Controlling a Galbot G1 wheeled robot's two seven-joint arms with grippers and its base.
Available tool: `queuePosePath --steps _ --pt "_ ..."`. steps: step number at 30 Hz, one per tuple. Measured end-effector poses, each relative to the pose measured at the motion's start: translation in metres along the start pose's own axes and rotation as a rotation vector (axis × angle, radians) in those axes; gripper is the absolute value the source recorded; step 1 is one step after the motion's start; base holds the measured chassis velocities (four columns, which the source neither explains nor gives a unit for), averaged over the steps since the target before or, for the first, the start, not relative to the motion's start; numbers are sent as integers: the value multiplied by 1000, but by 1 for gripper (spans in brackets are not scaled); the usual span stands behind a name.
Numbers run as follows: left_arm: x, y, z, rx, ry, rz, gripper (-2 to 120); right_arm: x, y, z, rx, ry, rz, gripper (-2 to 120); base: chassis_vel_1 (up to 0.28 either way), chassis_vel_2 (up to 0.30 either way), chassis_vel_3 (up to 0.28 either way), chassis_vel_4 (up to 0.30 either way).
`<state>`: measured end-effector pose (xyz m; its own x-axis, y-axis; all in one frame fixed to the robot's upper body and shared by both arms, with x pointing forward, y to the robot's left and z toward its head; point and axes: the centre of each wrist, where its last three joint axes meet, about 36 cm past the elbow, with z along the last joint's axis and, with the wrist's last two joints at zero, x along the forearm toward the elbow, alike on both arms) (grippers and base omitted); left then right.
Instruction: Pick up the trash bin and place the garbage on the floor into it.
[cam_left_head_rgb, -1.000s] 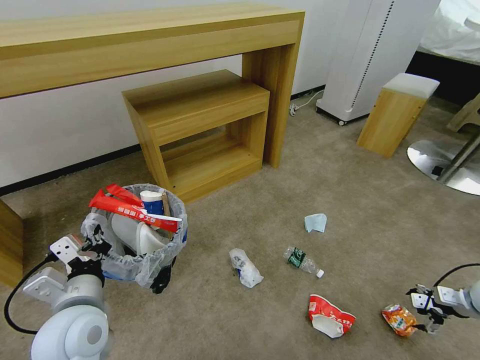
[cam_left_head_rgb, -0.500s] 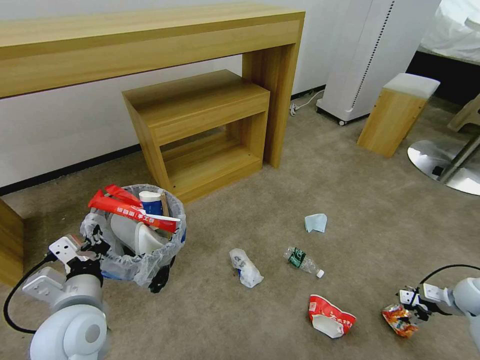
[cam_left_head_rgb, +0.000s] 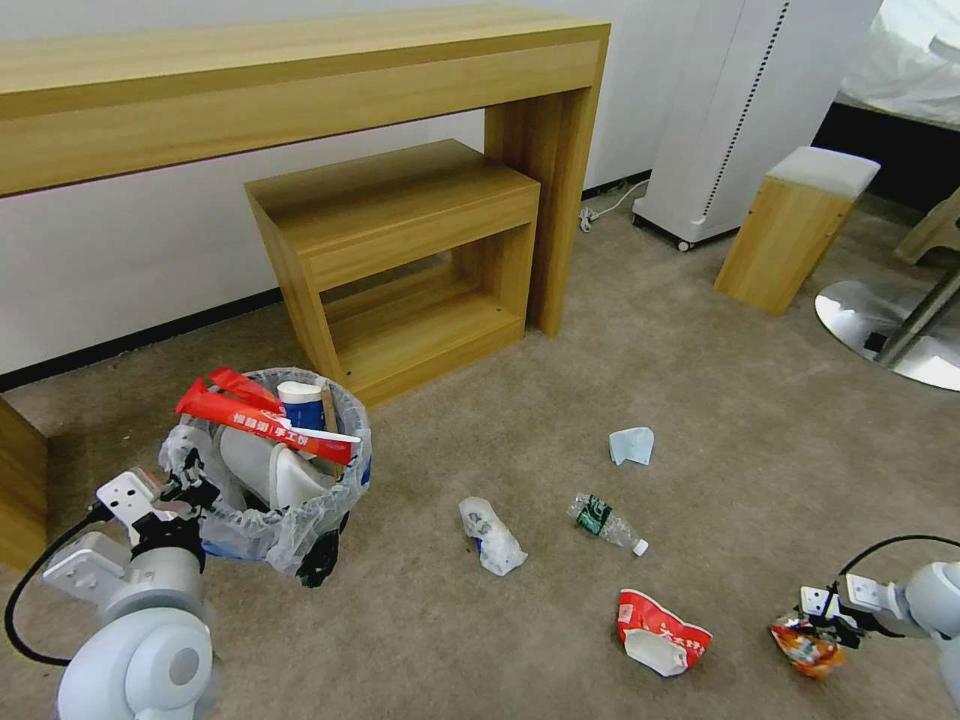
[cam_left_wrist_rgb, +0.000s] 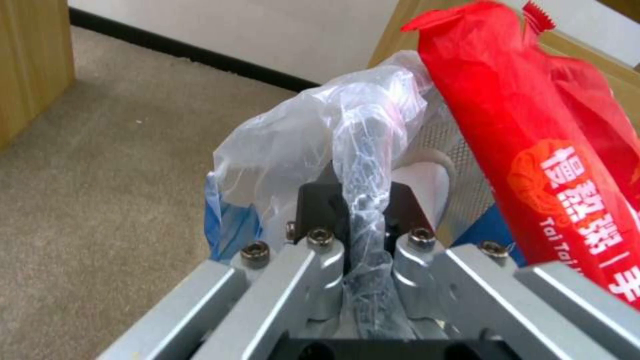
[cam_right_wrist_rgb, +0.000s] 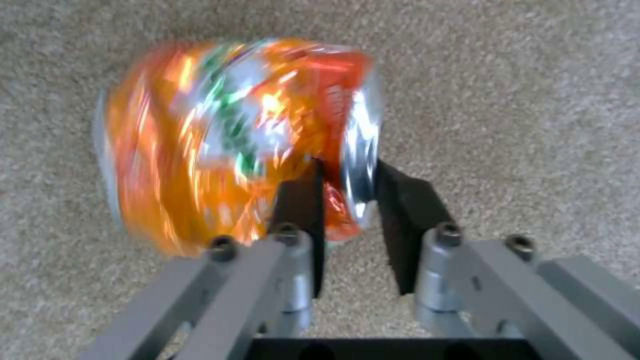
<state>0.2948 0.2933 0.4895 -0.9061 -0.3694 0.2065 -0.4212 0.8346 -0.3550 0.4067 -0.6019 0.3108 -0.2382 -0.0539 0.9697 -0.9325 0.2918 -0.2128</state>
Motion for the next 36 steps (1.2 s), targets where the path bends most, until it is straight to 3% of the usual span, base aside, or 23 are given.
queuePosePath --steps 2,4,7,8,10,11,14,15,19,20,22,23,26,27,29,30,31,34,35,36 --pt "1 0 0 -1 0 0 3 3 -1 0 -4 -15 10 7 0 0 0 0" --pt "1 0 0 -1 -1 -1 3 5 -1 0 -12 -32 15 6 0 0 0 0" --pt "2 -1 0 -3 -2 0 3 11 0 -9 -79 -187 50 6 0 0 0 0" --pt "2 -1 0 -3 -2 0 3 11 0 -9 -79 -187 50 6 0 0 0 0" --pt "2 -3 3 -8 1 0 3 20 -5 -24 -123 -371 75 6 0 0 0 0" --pt "2 -3 3 -8 1 0 3 20 -5 -24 -123 -371 75 6 0 0 0 0" --pt "-1 -5 12 -27 19 -6 3 40 -17 -54 -154 -766 105 6 0 0 0 0" --pt "-1 -5 12 -27 19 -6 3 40 -17 -54 -154 -766 105 6 0 0 0 0" --pt "3 -18 33 -46 70 24 3 74 -33 -127 -234 -1290 81 6 0 0 0 0" --pt "3 -18 33 -46 70 24 3 74 -33 -127 -234 -1290 81 6 0 0 0 0" --pt "10 -33 46 -30 116 73 3 81 -41 -172 -281 -1512 43 6 0 0 0 0" --pt "10 -33 46 -30 116 73 3 81 -41 -172 -281 -1512 43 6 0 0 0 0" --pt "19 -51 61 -10 173 130 3 78 -50 -236 -317 -1682 -55 6 0 0 0 0" --pt "19 -51 61 -10 173 130 3 78 -50 -236 -317 -1682 -55 6 0 0 0 0" --pt "21 -59 68 -3 195 153 3 66 -53 -287 -310 -1736 -138 6 0 0 0 0" --pt "21 -62 70 -2 200 161 3 61 -54 -312 -296 -1748 -174 6 0 0 0 0" --pt "21 -62 70 -2 200 161 3 61 -54 -312 -296 -1748 -174 6 0 0 0 0" --pt "20 -66 73 0 206 169 3 52 -58 -363 -233 -1751 -245 6 0 0 0 0" --pt "20 -66 73 0 206 169 3 52 -58 -363 -233 -1751 -245 6 0 0 0 0" --pt "18 -66 74 -2 207 169 3 46 -58 -387 -183 -1717 -272 6 0 0 0 0"
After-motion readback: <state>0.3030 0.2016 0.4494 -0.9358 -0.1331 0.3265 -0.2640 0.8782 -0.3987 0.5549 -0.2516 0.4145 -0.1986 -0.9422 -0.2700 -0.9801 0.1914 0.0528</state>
